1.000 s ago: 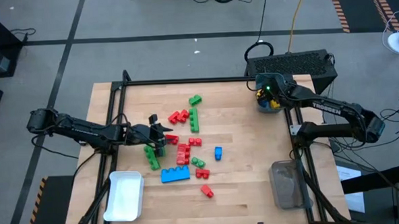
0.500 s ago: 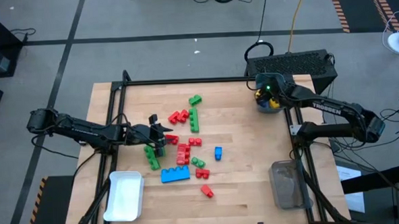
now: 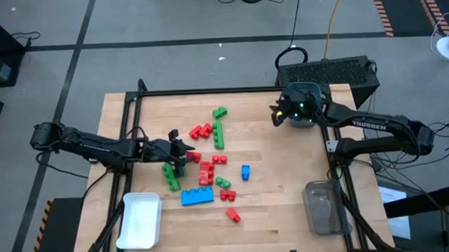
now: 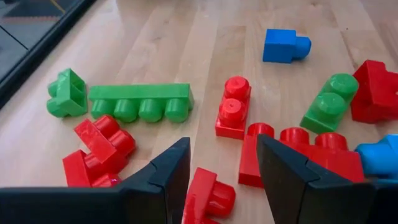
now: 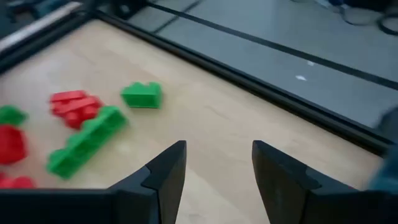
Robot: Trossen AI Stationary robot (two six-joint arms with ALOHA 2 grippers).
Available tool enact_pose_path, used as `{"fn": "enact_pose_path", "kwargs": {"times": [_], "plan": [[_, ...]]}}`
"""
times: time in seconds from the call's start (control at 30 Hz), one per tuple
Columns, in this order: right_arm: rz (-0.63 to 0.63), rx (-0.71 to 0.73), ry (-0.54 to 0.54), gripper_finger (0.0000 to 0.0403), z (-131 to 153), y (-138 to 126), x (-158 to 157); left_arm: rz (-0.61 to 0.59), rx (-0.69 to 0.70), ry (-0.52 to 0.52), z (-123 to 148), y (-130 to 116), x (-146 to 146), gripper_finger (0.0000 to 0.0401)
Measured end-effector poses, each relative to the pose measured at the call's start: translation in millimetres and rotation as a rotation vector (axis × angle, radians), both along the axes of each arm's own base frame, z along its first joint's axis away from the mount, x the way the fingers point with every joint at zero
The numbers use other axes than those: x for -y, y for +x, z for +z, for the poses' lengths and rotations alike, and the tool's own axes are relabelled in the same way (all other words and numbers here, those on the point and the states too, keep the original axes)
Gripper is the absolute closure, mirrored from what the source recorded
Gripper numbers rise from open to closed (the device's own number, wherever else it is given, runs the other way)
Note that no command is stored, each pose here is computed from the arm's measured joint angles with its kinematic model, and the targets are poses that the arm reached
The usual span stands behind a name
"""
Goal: Sort blocks by size
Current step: Put the one stud blue game piece into the blue bin
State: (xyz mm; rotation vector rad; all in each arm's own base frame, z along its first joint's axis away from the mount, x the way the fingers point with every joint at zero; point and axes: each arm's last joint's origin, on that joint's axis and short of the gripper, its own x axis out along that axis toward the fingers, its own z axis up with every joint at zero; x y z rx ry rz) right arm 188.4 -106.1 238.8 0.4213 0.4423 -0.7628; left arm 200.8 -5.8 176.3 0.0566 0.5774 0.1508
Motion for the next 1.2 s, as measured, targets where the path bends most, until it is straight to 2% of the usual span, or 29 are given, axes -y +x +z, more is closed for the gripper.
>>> {"fn": "enact_pose_path", "kwargs": {"times": [0.27,0.57,0.67,0.9,1.2], "plan": [[0.125,0.014,-0.011,0.0241,1,14,-25,0.008,-0.074,-0.054,11,3,1,0.0234],[0.282,-0.059,0.020,0.0241,-17,36,-55,-0.002,-0.034,-0.084,22,8,2,0.0234],[0.341,-0.080,0.025,0.0241,-26,47,-66,-0.003,-0.019,-0.058,24,9,2,0.0234],[0.566,-0.026,0.024,0.0241,-44,76,-104,0.030,0.045,-0.031,29,12,1,0.0234],[0.686,-0.061,-0.043,0.0240,-67,91,-137,0.011,0.091,0.038,34,15,0,0.0234]]}}
